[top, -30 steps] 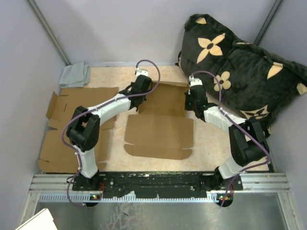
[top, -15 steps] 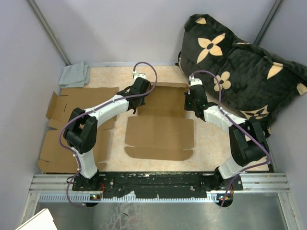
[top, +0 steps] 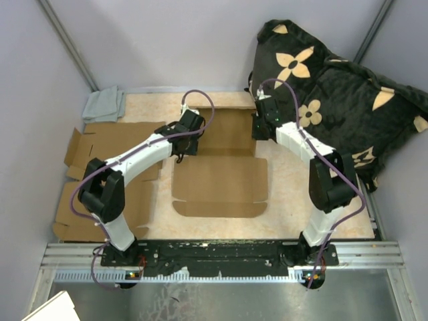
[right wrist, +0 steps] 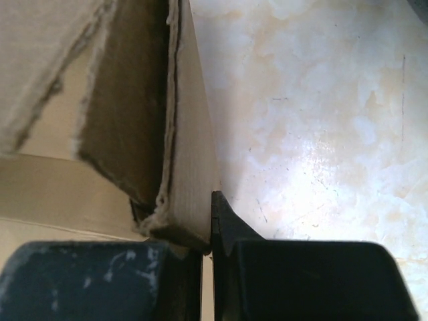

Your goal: Fold the paper box

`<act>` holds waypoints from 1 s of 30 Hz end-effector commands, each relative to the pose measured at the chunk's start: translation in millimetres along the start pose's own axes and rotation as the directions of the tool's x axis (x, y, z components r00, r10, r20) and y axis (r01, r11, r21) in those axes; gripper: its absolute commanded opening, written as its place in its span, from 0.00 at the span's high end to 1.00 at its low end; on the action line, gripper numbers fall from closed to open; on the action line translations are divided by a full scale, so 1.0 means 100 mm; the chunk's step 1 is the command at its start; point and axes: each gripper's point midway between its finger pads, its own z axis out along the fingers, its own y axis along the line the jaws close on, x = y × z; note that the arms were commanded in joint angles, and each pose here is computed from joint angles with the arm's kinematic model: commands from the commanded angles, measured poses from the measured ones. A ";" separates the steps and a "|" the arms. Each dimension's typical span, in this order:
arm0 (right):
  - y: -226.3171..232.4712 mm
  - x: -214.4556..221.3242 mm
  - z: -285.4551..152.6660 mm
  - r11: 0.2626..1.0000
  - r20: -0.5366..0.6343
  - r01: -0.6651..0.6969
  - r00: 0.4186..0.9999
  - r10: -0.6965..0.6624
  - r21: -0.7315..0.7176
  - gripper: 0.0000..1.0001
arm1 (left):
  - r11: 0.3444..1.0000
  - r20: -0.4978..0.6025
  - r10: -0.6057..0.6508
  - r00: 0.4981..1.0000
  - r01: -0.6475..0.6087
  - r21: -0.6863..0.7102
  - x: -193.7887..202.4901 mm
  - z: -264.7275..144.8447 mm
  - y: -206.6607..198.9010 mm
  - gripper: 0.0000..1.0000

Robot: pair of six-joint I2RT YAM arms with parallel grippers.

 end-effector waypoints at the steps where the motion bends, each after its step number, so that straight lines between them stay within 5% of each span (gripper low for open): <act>1: 0.14 -0.13 -0.09 0.999 -0.088 -0.037 0.995 0.036 -0.010 1.00 | 1.000 0.015 -0.021 1.000 0.021 -0.007 -0.15 -0.34 0.17 0.50; 6: 0.22 0.15 -0.13 0.994 -0.362 -0.101 0.929 0.077 -0.047 1.00 | 0.991 0.089 -0.129 0.988 0.127 0.031 -0.56 -0.60 0.42 0.51; 11: 0.30 0.56 -0.44 0.984 -0.510 -0.129 0.859 0.051 -0.119 0.95 | 0.973 0.134 -0.224 0.965 0.215 0.081 -0.97 -0.76 0.69 0.52; 14: 0.33 0.83 -0.75 0.972 -0.574 -0.134 0.819 -0.003 -0.195 0.70 | 0.963 0.154 -0.260 0.953 0.245 0.110 -1.13 -0.78 0.76 0.53; 16: 0.30 0.85 -0.94 0.968 -0.562 -0.103 0.826 -0.044 -0.228 0.45 | 0.960 0.184 -0.267 0.946 0.244 0.136 -1.22 -0.81 0.76 0.53; 20: 0.18 0.34 -1.18 0.974 -0.377 0.057 0.916 -0.138 -0.218 0.35 | 0.954 0.231 -0.269 0.935 0.226 0.197 -1.29 -0.83 0.69 0.53; 24: 0.45 -0.56 -1.09 0.946 -0.026 0.145 0.987 -0.160 -0.290 0.37 | 0.942 0.227 -0.283 0.932 0.226 0.247 -1.20 -0.82 0.61 0.53; 27: 0.77 -1.03 -0.94 0.882 0.208 0.274 0.956 -0.206 -0.383 0.37 | 0.938 0.227 -0.297 0.927 0.239 0.251 -1.15 -0.87 0.63 0.54; 30: 1.02 -1.16 -0.59 0.809 0.298 0.407 0.906 -0.300 -0.424 0.38 | 0.941 0.258 -0.303 0.917 0.245 0.235 -1.13 -0.99 0.71 0.54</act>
